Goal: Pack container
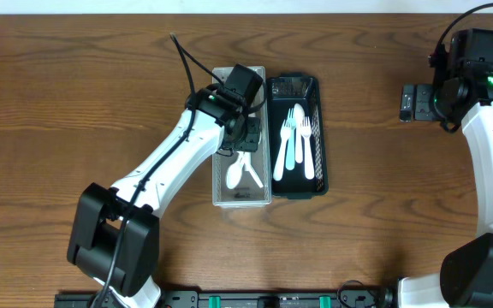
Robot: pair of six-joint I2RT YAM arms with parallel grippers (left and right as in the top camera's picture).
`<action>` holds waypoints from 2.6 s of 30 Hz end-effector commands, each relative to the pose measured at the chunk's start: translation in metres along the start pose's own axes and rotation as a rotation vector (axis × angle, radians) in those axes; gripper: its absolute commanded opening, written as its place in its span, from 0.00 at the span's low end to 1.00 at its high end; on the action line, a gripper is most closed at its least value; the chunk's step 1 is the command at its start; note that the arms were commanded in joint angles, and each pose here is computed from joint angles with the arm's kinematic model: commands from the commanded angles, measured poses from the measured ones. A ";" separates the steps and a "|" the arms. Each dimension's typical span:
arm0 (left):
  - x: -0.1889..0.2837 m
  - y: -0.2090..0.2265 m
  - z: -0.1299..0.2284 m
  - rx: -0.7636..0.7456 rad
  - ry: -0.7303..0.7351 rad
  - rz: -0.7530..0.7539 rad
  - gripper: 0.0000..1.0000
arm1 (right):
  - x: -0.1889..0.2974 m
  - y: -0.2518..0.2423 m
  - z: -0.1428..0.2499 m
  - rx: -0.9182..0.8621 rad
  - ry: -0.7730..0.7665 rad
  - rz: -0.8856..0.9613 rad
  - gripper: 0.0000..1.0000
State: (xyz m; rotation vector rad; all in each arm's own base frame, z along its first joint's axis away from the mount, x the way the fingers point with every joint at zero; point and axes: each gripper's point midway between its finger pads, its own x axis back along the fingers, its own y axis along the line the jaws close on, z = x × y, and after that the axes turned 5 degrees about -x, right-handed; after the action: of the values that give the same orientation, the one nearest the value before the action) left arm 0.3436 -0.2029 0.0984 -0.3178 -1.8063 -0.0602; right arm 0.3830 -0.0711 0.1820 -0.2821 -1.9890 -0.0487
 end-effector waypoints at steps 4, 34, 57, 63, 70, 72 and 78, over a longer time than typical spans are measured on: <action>0.080 0.021 -0.044 -0.062 -0.258 -0.096 0.99 | -0.004 -0.005 -0.005 0.000 -0.013 0.005 0.99; 0.200 0.268 -0.088 0.370 -0.765 -0.459 0.98 | 0.032 0.030 -0.142 -0.008 -0.626 -0.157 0.99; 0.200 0.173 0.098 0.240 -1.186 -0.360 0.98 | 0.067 0.002 0.009 -0.084 -0.891 -0.141 0.99; 0.207 0.171 0.100 0.239 -1.214 -0.358 0.98 | 0.061 0.002 0.038 -0.084 -0.894 -0.141 0.99; 0.208 0.171 0.100 0.238 -1.217 -0.358 0.98 | 0.057 0.003 0.044 -0.084 -0.899 -0.141 0.99; 0.207 0.171 0.101 0.239 -1.213 -0.359 0.98 | 0.056 0.003 0.044 -0.084 -0.896 -0.141 0.99; 0.202 0.172 0.103 0.240 -1.190 -0.360 0.98 | 0.043 0.004 0.055 -0.081 -0.827 -0.141 0.99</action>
State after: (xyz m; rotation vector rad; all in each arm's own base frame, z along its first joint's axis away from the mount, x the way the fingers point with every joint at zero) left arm 0.2457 0.0204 0.2407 0.2229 -2.9951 0.1385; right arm 0.3203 -0.0499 0.2010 -0.2238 -2.8477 -0.0955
